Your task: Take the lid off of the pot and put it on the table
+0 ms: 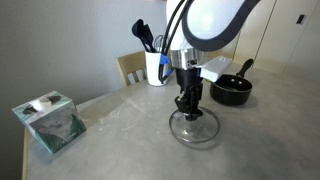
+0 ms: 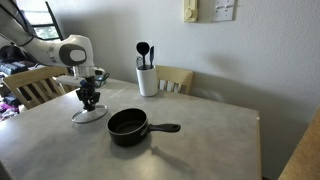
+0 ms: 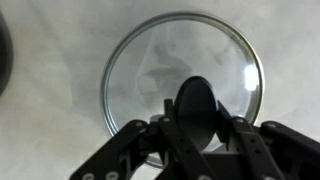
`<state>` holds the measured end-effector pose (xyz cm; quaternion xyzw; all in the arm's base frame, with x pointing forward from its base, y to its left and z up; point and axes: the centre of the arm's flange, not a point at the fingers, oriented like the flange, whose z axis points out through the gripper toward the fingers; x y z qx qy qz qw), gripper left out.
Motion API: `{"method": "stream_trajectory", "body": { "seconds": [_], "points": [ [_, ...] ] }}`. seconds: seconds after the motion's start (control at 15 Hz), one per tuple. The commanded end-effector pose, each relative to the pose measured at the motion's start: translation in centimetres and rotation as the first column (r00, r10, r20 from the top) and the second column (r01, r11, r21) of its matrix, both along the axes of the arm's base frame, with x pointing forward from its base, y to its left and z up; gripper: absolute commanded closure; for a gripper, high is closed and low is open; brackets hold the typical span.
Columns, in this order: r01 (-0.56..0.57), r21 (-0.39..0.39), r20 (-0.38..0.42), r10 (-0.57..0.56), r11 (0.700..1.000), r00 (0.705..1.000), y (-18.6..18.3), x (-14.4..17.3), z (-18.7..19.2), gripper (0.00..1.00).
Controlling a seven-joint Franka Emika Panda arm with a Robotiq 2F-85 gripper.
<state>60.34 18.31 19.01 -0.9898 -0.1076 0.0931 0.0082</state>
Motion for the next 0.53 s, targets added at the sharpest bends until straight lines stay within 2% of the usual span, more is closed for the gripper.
{"method": "stream_trajectory", "body": {
  "seconds": [0.0, 0.2, 0.47],
  "points": [
    [0.157, 0.042, 0.023, -0.158, 0.987, 0.987, 0.30, 1.13, -0.91, 0.85],
    [0.212, 0.051, 0.066, -0.215, 0.976, 0.974, 0.03, 1.33, -1.01, 0.85],
    [0.160, 0.003, 0.089, -0.160, 0.987, 0.983, 0.80, 1.13, -1.74, 0.85]
  ]
}}
